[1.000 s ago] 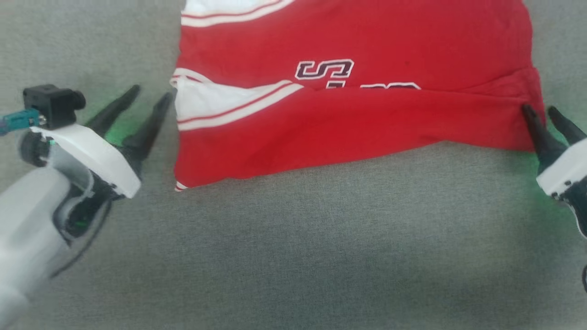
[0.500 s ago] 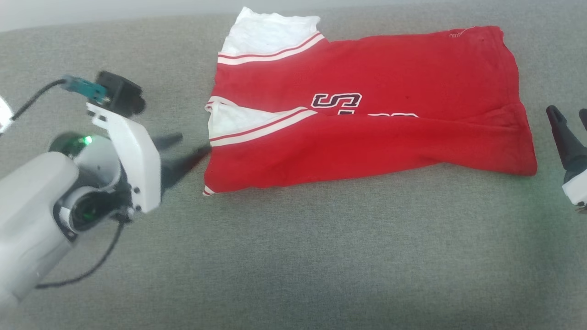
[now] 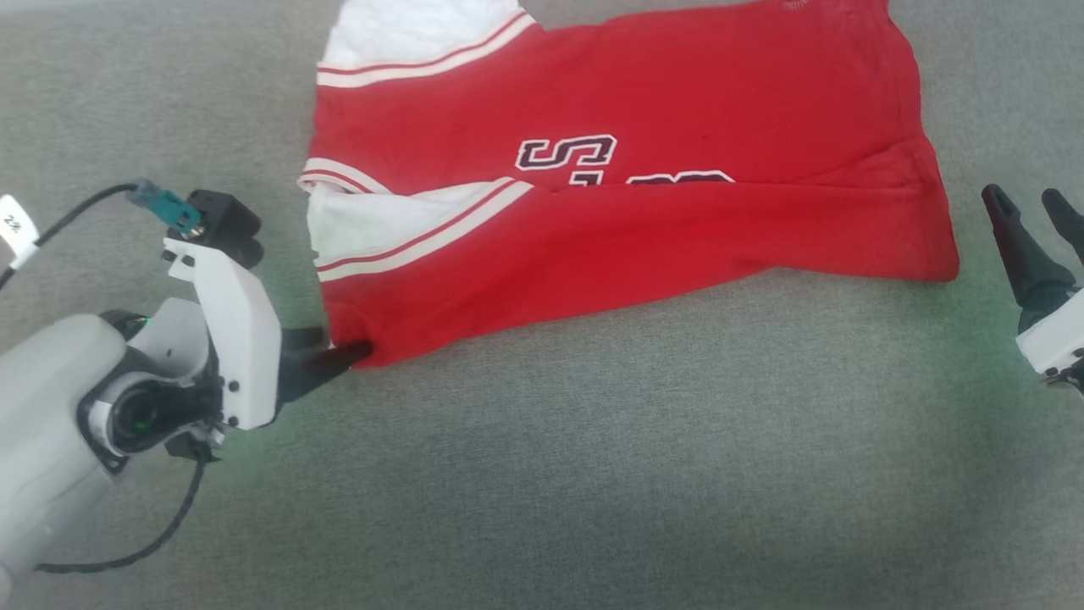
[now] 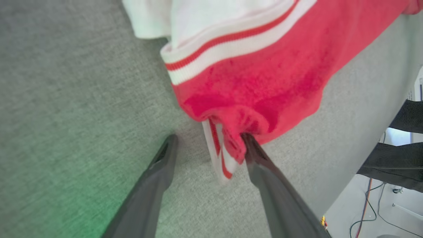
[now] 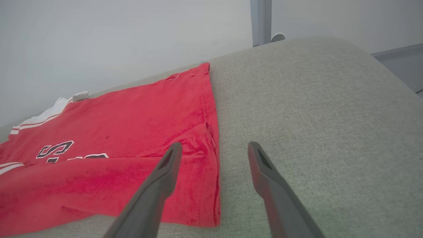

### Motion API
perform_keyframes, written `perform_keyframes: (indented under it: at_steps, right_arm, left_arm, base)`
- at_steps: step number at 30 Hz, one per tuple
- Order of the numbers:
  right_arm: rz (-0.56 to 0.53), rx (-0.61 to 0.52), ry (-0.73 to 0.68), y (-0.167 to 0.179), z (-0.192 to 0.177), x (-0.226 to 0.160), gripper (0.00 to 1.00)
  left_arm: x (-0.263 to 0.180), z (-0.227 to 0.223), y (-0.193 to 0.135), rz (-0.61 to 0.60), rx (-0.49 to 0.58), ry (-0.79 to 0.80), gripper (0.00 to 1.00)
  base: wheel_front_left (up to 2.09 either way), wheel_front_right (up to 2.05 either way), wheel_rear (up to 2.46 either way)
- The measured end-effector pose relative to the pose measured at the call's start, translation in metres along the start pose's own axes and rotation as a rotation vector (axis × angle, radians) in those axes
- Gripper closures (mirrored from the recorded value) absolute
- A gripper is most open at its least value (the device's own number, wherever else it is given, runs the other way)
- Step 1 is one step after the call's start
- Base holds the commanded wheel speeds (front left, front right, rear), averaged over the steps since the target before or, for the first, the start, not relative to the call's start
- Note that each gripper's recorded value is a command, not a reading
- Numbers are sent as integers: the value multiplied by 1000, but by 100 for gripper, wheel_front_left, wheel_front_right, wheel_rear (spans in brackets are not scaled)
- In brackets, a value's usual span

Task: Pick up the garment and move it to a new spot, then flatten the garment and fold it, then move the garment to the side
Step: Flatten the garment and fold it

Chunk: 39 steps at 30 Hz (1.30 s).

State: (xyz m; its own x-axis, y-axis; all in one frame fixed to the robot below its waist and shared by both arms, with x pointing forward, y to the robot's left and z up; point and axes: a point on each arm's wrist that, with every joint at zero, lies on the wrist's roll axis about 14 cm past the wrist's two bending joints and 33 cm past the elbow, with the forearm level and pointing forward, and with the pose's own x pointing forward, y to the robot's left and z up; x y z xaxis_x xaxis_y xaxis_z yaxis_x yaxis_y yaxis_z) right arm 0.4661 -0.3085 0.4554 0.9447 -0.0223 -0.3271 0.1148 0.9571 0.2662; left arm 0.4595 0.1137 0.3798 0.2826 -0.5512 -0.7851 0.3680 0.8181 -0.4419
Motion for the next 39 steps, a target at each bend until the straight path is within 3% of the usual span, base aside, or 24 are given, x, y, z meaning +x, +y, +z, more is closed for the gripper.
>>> perform_keyframes:
  at_steps: [1, 2, 3, 5, 10, 16, 26, 27, 28, 30, 39]
  right_arm:
    - [-5, -1, 2, -2, -1, 0, 0]
    - [-9, -2, 5, -4, -2, 0, 0]
    - [-13, -4, 12, -5, -3, 0, 0]
    - [-9, -15, 26, -4, -4, 0, 0]
    - [31, -118, 137, 3, -14, 1, 0]
    - [81, -262, 444, 10, -51, -7, 0]
    - [74, -301, 647, 10, -73, 12, 0]
    - [71, -301, 653, 10, -74, 15, 13]
    - [72, -301, 666, 10, -76, 17, 53]
    - [72, -301, 683, 10, -79, 19, 100]
    - [74, -280, 663, 8, -74, 5, 100]
  left_arm:
    - [3, 0, 1, -6, -7, 6, 17]
    - [5, -1, 2, -12, -13, 17, 49]
    - [7, -2, 3, -19, -14, 25, 63]
    - [8, -1, 4, -35, -26, 28, 100]
    - [10, 0, -4, -71, -47, 7, 100]
    - [8, 0, -7, -85, -42, -14, 100]
    - [14, -1, -7, -107, -41, -40, 100]
    - [14, -1, -7, -109, -41, -42, 100]
    - [15, -1, -7, -112, -44, -48, 100]
    - [15, -2, -6, -112, -51, -54, 100]
    - [1, -6, -19, -125, -63, -125, 100]
  base:
    - [0, 0, 0]
    - [0, 0, 0]
    - [0, 0, 0]
    - [0, 0, 0]
    - [0, 0, 0]
    - [0, 0, 0]
    - [0, 0, 0]
    - [0, 0, 0]
    - [0, 0, 0]
    - [0, 0, 0]
    - [0, 0, 0]
